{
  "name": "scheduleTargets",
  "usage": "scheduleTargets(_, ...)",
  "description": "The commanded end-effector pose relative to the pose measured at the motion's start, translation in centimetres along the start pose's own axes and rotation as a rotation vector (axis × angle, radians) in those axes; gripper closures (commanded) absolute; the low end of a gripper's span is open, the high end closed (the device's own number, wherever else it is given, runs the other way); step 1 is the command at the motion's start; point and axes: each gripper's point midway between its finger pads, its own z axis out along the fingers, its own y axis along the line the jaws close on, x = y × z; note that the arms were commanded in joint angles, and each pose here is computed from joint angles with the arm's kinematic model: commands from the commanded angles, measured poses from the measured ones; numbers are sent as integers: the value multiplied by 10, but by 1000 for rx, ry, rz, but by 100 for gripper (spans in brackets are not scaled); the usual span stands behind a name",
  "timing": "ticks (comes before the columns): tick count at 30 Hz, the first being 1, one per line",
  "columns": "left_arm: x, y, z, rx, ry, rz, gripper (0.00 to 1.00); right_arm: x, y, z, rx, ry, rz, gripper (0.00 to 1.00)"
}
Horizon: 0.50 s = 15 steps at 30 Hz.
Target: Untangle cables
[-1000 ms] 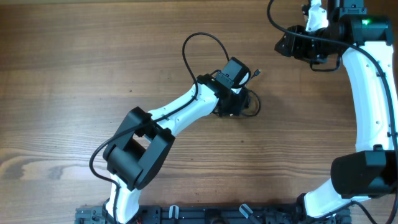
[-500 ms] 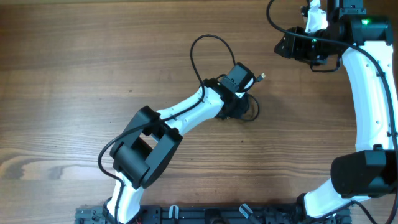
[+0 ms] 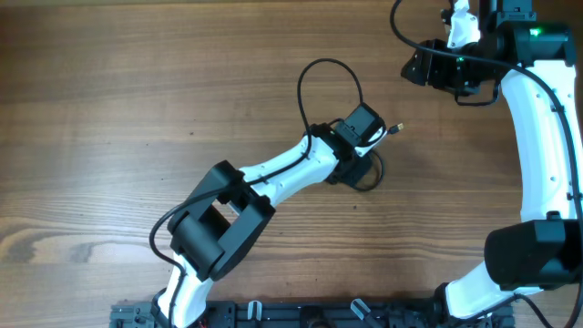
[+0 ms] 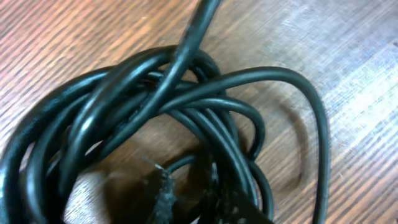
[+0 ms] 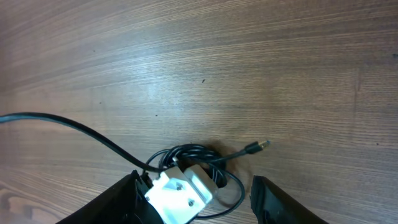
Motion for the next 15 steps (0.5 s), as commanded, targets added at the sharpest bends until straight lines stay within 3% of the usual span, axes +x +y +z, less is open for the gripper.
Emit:
scheduleTargets(1, 9, -12, 12, -12, 36, 74, 96, -3, -4, 5, 21, 3, -15, 39)
scheduleTargets(8, -7, 4, -9, -35, -15, -64, 96, -3, -4, 5, 20, 2, -16, 39)
scheduleTargets(15, -49, 15, -88, 157, -173, -265, 96, -8, -3, 5, 12, -18, -21, 39)
